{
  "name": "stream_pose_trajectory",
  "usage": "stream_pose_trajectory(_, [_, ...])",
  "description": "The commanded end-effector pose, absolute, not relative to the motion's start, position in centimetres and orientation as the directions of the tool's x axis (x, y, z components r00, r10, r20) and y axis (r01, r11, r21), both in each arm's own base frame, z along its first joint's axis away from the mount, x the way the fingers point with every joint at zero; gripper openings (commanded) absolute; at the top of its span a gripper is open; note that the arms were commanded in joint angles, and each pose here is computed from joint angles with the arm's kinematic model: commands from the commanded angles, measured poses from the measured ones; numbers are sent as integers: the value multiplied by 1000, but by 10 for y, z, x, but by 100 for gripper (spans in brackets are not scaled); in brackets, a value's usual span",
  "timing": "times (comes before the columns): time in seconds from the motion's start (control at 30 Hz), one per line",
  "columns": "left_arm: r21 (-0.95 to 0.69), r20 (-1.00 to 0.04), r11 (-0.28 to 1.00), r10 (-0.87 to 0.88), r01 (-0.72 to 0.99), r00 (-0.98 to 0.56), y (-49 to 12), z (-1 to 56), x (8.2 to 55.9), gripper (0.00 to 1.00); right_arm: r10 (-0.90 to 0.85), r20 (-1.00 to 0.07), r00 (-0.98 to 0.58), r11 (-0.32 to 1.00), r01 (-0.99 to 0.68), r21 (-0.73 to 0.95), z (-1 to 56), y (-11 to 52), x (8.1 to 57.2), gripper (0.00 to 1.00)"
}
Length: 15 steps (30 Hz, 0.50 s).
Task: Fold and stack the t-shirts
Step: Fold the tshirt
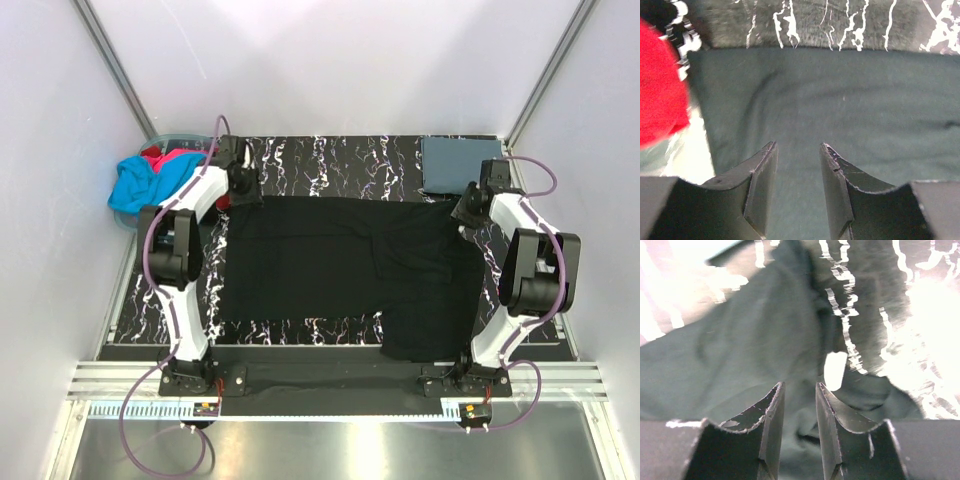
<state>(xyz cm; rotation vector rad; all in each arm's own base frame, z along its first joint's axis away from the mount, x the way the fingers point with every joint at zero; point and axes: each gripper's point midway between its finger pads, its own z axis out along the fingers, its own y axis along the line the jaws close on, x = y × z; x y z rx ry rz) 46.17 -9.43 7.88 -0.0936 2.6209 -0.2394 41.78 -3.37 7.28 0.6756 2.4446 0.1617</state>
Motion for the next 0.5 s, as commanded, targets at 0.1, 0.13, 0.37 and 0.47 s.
stream_pose_trajectory(0.1, [-200, -410, 979, -122, -42, -904, -97, 37, 471, 45, 429, -560, -709, 898, 401, 180, 71, -64, 437, 38])
stream_pose_trajectory(0.13, [-186, -399, 981, -120, -48, -909, -95, 29, 470, 45, 423, -565, -708, 901, 394, 181, 73, -66, 439, 38])
stream_pose_trajectory(0.37, [-118, -397, 991, -108, -65, -911, -76, 21, 467, 45, 397, -583, -709, 918, 306, 253, 89, -57, 467, 38])
stream_pose_trajectory(0.47, [-102, -391, 993, -98, -63, -915, -72, 18, 463, 46, 386, -568, -727, 923, 301, 241, 81, -59, 473, 39])
